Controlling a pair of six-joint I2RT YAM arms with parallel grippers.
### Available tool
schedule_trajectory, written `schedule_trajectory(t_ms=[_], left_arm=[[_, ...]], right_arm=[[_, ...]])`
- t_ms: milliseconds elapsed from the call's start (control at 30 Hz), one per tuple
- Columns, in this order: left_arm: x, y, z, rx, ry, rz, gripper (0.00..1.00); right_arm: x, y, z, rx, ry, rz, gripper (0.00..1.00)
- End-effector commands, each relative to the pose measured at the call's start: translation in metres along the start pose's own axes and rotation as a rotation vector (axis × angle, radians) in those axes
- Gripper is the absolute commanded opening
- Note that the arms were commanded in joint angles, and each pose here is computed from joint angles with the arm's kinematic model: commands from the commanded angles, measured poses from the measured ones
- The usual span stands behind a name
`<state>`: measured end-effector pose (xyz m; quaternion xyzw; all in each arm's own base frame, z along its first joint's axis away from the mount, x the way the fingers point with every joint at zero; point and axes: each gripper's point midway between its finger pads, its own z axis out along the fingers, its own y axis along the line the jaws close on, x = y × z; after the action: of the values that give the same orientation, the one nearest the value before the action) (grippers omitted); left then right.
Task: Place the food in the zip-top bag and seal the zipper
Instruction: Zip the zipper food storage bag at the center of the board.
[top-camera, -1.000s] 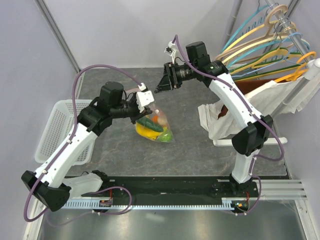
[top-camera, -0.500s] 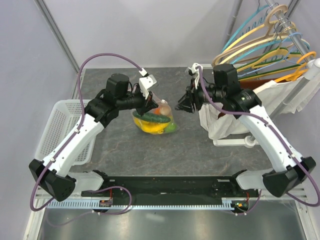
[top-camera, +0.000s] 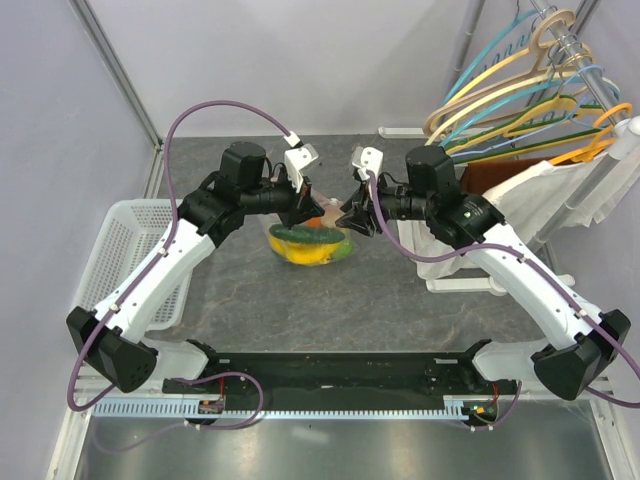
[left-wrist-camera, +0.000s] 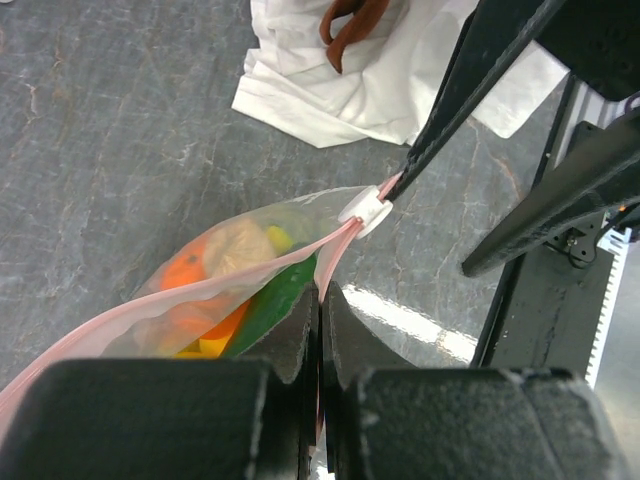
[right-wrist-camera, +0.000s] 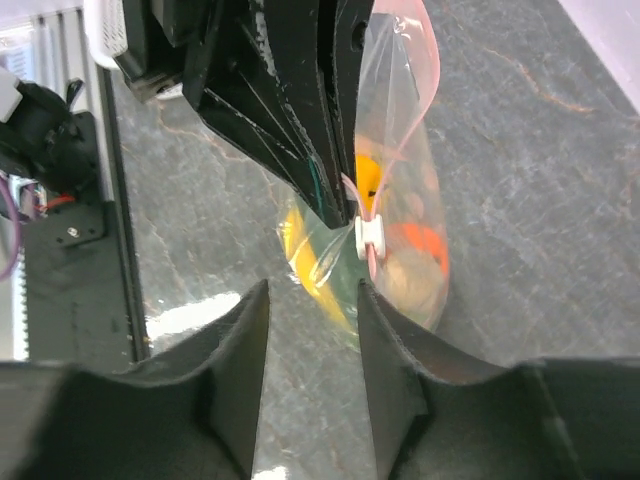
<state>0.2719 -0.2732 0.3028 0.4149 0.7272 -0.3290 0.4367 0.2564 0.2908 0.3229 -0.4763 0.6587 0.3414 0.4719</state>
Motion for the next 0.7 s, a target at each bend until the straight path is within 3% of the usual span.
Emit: schedule_trajectory(t_ms=[0, 300, 533, 667], left_arm=[[-0.03, -0.011, -0.005, 0.044, -0.081, 0.005, 0.02], [-0.026, -0.023, -0.004, 0.115, -0.076, 0.007, 0.02], [-0.024, -0.027, -0.008, 0.131, -0.075, 0.021, 0.02], [-0.022, -0.026, -0.009, 0.124, -0.068, 0.017, 0.02]], right_arm=[[-0.008, -0.009, 0.004, 0.032, -0.033, -0.117, 0.41], [0.005, -0.014, 0.013, 0.047, -0.001, -0.167, 0.34], [0.01, -0.009, 0.006, 0.034, -0.017, -0.304, 0.38], [0.015, -0.001, -0.008, 0.053, -0.03, -0.3, 0.4]])
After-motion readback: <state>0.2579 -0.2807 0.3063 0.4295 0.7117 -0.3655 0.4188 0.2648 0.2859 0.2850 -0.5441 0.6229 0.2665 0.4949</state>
